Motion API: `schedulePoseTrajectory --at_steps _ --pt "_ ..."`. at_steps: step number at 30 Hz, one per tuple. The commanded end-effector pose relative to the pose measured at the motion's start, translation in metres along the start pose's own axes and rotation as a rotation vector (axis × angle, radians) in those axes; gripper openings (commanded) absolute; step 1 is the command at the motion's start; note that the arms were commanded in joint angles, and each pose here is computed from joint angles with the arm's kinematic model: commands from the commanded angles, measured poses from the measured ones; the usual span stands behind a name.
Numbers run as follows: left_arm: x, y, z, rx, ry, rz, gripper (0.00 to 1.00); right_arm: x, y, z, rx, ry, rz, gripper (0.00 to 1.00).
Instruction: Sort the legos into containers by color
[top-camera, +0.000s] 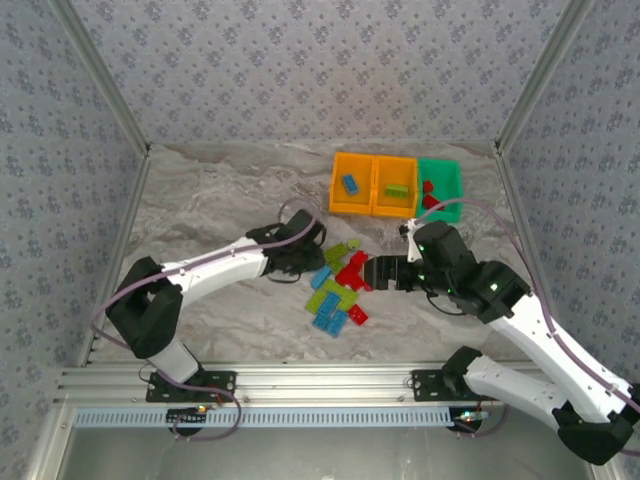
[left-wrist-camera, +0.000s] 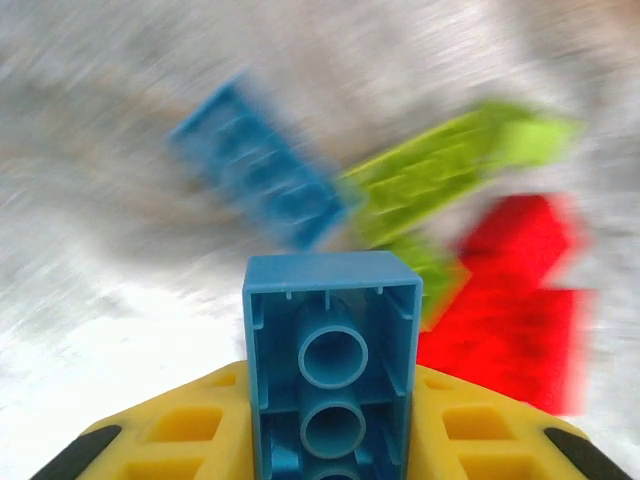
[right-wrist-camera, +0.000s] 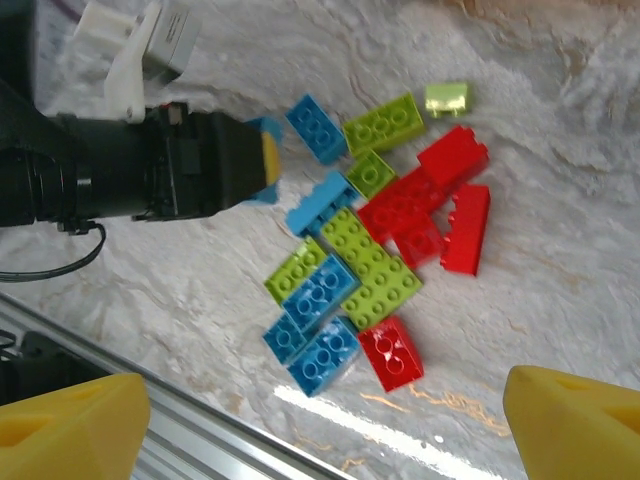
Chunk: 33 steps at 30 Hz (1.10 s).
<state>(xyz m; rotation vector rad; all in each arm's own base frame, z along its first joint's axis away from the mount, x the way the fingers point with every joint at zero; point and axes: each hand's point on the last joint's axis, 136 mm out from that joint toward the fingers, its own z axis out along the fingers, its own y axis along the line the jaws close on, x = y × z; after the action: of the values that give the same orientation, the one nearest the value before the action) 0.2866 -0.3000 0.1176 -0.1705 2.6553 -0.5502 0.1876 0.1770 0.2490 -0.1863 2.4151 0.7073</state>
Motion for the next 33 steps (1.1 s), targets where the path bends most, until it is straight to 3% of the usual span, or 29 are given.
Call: schedulePoseTrajectory --at_steps 1,5,12,19,23,29,33 --pt "-0.060 -0.052 -0.012 0.051 -0.163 0.118 0.28 -0.018 0.002 -0.014 -0.014 -0.120 0.018 0.95" --pt "-0.122 -0.078 0.023 -0.020 -0.234 0.170 0.28 -0.012 -0.003 -0.023 0.002 -0.110 0.060 0.95" --pt "-0.193 -0.105 0.080 -0.077 -0.296 0.217 0.30 0.010 -0.018 -0.039 0.006 -0.127 0.119 0.95" --pt "-0.220 -0.121 0.100 -0.018 -0.334 0.212 0.49 0.017 -0.025 -0.049 0.007 -0.147 0.145 0.95" --pt "-0.218 -0.127 0.082 -0.005 -0.321 0.244 0.54 0.018 -0.028 -0.051 0.022 -0.146 0.139 0.95" --pt "-0.197 -0.147 0.019 0.057 -0.292 0.371 0.54 0.020 -0.033 -0.043 0.061 -0.122 0.130 0.95" --pt "-0.163 -0.148 -0.044 0.219 -0.408 0.417 0.54 0.029 -0.043 -0.024 0.122 -0.067 0.117 0.95"
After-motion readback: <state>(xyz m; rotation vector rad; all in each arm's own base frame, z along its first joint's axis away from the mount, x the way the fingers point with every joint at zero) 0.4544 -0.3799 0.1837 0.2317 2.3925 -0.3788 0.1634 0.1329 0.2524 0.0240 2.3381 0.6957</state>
